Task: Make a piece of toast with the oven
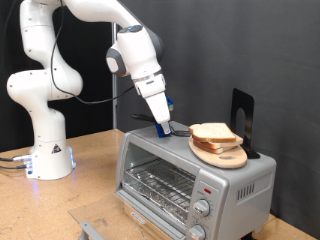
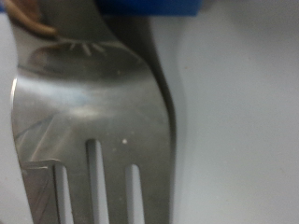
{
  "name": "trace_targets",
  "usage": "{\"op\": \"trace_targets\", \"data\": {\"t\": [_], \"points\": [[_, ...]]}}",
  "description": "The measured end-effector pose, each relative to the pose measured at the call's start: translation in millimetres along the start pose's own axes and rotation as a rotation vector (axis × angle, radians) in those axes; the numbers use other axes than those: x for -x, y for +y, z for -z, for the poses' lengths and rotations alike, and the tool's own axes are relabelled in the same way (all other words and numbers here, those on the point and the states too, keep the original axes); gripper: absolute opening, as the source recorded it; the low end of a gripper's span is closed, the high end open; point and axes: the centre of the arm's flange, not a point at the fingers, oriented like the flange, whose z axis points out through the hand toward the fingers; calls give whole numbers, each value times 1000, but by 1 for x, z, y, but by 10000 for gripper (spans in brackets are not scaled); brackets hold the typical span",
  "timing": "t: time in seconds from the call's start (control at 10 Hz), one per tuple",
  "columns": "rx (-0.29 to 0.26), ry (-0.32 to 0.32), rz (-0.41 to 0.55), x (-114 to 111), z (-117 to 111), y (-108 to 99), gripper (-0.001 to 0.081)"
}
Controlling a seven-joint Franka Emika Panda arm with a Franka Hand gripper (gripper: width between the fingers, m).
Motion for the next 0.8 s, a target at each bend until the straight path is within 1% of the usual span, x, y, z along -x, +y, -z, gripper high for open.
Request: {"op": "trace_targets", "data": {"t": [0.8], "points": [[-3, -8, -45, 4, -2, 3, 806]]}}
